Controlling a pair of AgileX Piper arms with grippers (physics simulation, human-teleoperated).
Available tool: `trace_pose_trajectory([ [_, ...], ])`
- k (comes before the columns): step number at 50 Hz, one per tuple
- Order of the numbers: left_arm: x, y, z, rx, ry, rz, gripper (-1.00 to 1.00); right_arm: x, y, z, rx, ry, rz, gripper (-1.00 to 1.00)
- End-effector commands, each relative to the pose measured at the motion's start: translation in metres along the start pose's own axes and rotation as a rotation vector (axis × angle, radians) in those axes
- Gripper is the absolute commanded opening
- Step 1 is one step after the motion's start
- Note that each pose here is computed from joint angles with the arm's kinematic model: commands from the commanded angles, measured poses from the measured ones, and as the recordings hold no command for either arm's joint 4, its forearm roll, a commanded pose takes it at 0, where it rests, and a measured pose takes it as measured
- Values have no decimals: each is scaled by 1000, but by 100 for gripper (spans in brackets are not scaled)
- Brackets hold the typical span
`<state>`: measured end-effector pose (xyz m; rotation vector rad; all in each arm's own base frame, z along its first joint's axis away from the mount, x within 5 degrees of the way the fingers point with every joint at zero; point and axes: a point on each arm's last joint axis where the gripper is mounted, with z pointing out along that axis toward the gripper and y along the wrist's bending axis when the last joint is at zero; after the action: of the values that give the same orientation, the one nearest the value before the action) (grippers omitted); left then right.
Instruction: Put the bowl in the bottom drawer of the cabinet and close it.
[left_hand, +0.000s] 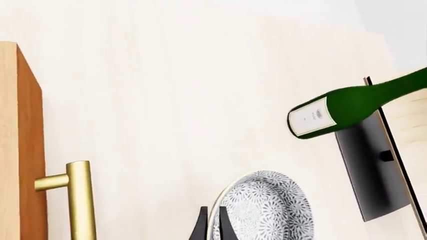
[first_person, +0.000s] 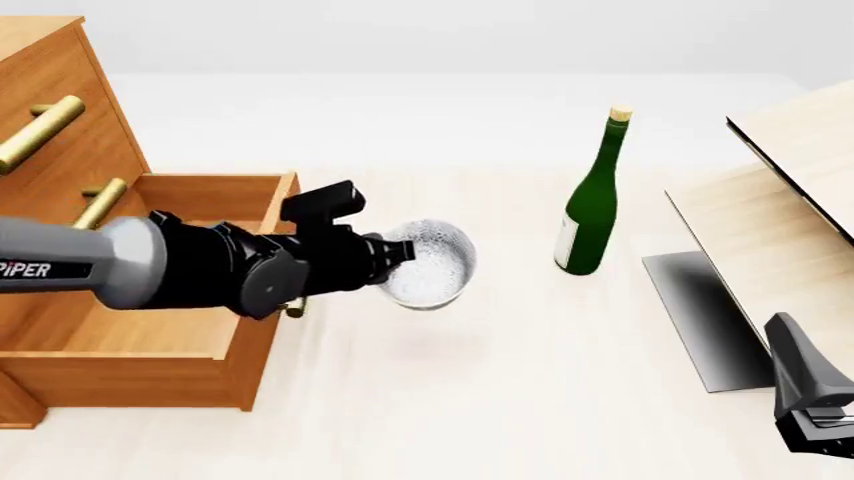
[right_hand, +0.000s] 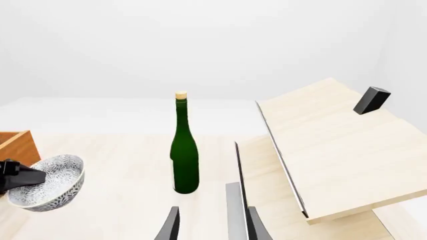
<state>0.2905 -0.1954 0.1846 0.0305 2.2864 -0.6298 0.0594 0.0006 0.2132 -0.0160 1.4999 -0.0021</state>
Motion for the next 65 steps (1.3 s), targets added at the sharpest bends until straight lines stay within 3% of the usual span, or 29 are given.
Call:
trace_pose_trajectory([
  [1,-10,14,-37,-33,-31,-12,-100,0,0,0,0,0,0,100],
  [14,-11,10,-68,-33,-23,22,-100,0,0,0,0,0,0,100],
  [37,-25,23,-148,-65,-117,19,-100,0,0,0,0,0,0,100],
  [52,-26,40,-196,-127,-192,-28,-100,0,0,0,0,0,0,100],
  [65,-23,50,-213,-161,-231,-64,-100,0,0,0,0,0,0,100],
])
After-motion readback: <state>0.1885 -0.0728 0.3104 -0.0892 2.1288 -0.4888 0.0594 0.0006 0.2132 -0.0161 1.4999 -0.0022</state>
